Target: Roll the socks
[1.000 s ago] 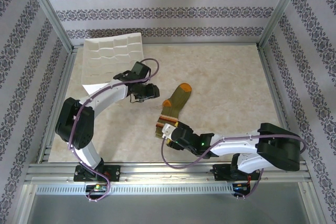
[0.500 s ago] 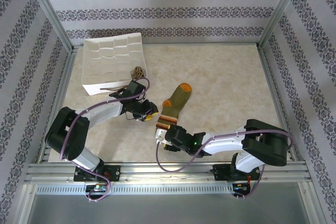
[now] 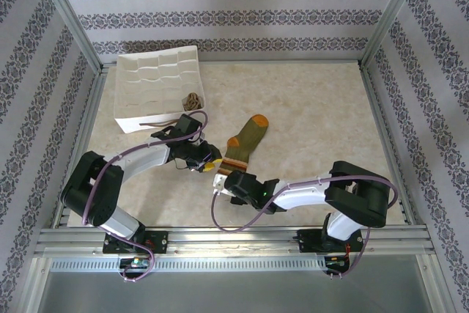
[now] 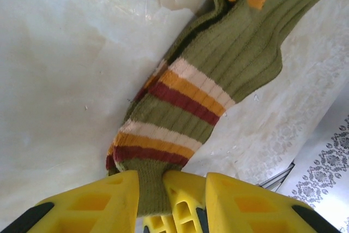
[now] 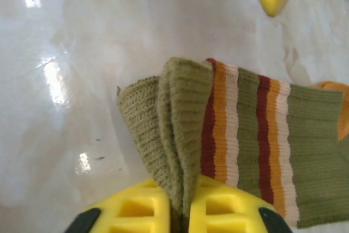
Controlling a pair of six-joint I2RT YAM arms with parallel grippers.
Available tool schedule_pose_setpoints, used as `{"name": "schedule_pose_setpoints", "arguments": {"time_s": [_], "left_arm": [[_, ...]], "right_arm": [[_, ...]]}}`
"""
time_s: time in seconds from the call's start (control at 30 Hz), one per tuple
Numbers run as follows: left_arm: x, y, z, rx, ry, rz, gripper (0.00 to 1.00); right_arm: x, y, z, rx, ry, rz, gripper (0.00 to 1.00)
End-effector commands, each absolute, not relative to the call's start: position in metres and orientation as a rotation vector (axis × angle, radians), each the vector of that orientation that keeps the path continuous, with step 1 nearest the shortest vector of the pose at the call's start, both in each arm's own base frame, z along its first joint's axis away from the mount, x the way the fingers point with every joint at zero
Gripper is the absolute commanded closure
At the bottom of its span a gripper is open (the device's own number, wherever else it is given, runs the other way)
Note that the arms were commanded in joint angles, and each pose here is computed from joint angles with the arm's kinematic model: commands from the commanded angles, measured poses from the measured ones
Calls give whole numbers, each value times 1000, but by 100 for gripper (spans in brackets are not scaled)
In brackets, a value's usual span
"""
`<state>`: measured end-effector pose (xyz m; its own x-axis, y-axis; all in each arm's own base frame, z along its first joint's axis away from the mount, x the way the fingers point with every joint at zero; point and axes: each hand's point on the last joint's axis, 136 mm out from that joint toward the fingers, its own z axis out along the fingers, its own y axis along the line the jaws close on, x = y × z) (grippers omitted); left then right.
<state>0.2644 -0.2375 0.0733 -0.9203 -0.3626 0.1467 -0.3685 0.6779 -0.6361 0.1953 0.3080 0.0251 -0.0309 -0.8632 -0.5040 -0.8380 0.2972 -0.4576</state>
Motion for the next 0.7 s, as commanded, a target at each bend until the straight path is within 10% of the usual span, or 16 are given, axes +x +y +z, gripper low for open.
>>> {"name": "schedule_pose_setpoints", "arguments": {"time_s": [0.0, 0.67], "left_arm": [[254, -236, 77, 619, -2864, 1091, 64], [228, -216, 91, 672, -2886, 1052, 64]], "right_arm": [[197, 314, 43, -1472, 1859, 2, 99], [177, 325, 31, -1191, 2543, 909, 100]]}}
